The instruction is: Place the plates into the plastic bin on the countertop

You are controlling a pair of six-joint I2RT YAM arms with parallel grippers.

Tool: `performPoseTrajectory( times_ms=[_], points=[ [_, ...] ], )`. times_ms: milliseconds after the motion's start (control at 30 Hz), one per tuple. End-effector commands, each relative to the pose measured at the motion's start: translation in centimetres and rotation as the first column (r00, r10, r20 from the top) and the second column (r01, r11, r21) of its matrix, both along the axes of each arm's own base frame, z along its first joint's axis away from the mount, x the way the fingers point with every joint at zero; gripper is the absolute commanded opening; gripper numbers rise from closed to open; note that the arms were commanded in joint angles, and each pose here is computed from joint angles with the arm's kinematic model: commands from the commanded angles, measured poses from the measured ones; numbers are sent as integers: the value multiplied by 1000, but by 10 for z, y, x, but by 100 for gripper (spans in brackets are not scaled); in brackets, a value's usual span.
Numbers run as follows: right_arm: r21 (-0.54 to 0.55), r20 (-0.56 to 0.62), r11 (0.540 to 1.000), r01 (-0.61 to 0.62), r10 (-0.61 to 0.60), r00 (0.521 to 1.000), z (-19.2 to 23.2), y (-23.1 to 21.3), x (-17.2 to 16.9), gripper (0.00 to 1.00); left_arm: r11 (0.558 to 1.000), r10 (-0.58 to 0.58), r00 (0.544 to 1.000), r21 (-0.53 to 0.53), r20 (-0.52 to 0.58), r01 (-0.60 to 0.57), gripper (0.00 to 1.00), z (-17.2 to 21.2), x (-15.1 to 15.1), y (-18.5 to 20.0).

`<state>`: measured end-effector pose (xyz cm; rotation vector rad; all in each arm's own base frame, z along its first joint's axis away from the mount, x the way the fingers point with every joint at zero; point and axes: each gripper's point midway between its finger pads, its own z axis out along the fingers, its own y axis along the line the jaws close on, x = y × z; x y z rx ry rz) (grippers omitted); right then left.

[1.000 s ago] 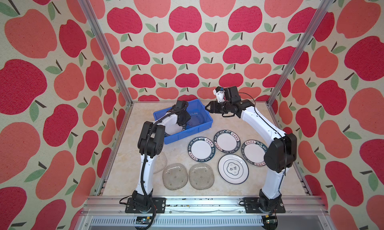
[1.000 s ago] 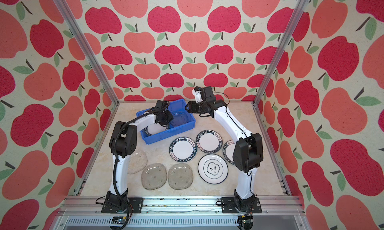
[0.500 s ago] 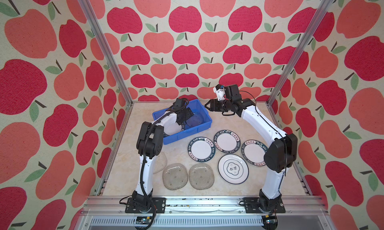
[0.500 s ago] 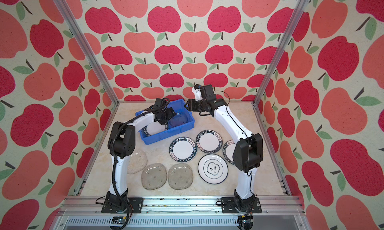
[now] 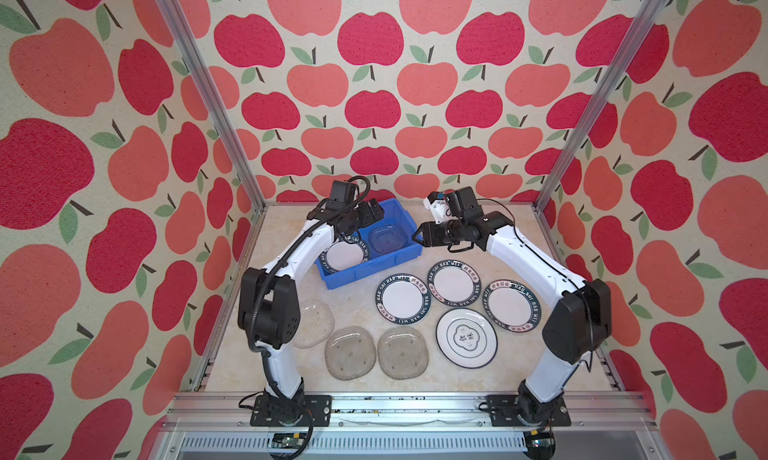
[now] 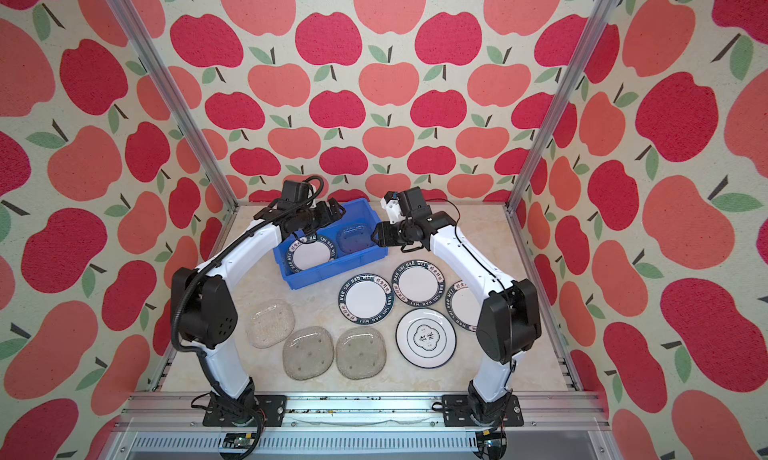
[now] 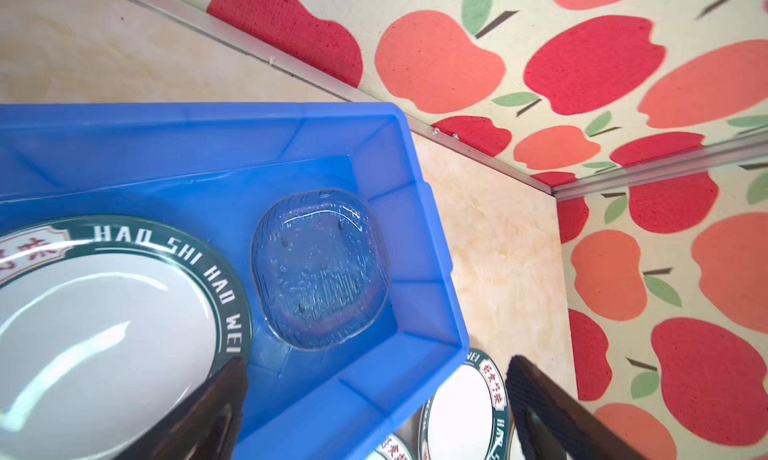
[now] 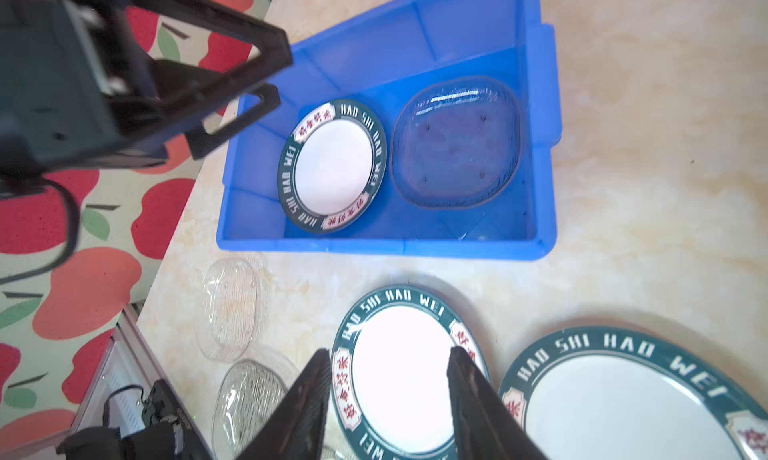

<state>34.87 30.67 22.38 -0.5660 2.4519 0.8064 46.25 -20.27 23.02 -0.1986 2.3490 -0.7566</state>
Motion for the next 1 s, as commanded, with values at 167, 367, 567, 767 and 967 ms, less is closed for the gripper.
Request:
performPoseTrajectory(
  times_ms=[167,367,567,767,967],
  points=[
    [-140,-197,975,-171,142,970,-41,-16,-150,40,974,-217,971,44,-95,222,100,0,-165,-5],
    [-204,-297,955,-216,150,943,-86,-29,-197,40,972,-230,968,11,-104,233,99,-18,-223,-5],
    [-238,-343,943,-234,144,928,-123,-40,-214,45,973,-229,969,6,-92,231,98,-44,-245,-10],
    [-246,-347,939,-240,146,926,-141,-39,-213,45,976,-214,972,6,-99,216,98,-63,-249,-15],
    [-245,-369,934,-259,157,916,-156,-30,-210,41,977,-211,973,12,-94,213,97,-68,-247,-15]
  ],
)
